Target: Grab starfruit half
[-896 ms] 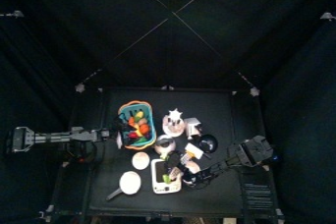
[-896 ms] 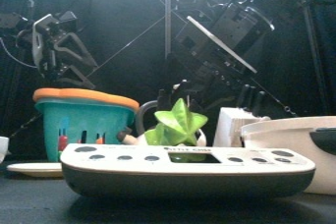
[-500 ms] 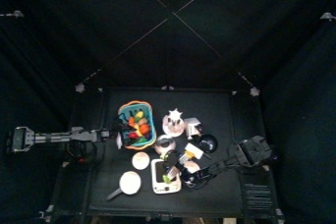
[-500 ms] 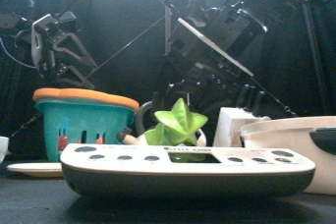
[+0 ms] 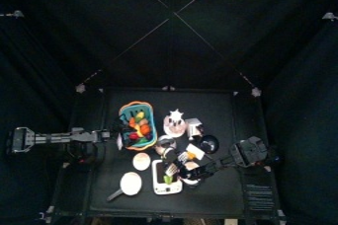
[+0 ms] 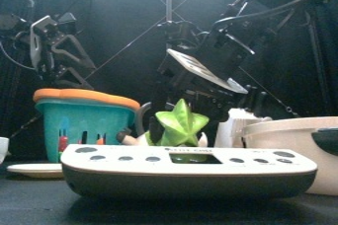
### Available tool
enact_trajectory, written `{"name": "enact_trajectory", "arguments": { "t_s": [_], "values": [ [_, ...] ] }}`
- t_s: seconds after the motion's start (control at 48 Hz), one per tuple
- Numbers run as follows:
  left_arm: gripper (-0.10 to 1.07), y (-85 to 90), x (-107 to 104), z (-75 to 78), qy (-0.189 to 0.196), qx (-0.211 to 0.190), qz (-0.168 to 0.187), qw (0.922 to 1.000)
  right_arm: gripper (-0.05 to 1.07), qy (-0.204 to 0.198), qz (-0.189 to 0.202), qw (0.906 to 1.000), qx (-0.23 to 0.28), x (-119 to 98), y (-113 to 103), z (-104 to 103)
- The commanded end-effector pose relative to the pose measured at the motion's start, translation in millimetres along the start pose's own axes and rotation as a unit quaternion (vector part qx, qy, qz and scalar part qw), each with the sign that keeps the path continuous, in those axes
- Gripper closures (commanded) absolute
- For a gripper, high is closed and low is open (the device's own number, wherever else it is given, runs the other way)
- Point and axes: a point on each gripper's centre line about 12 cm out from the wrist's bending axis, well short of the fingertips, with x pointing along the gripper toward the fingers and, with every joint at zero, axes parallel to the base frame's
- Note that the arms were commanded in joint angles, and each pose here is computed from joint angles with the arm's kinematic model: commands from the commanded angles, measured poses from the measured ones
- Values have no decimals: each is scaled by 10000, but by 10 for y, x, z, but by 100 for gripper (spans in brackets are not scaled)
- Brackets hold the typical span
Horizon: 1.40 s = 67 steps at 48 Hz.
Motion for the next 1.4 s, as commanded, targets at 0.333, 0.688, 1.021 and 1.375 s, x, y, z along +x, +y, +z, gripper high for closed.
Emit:
{"name": "enact_trajectory", "arguments": {
  "t_s": [0.333, 0.688, 1.021, 1.375],
  "values": [
    [0, 3, 1, 25, -64, -24, 0, 10000, 1, -106, 99, 9998, 141, -62, 33, 140],
    [0, 3, -2, 28, -72, -47, 1, 10000, 29, -108, 126, 9997, 160, -71, 52, 152],
    [0, 5, -2, 21, -58, -39, 6, 10000, 39, -218, 289, 9991, 215, -245, 84, 246],
    [0, 4, 1, 26, -65, -39, 3, 10000, 39, -556, 409, 9975, 163, -771, 93, 293]
  ]
}}
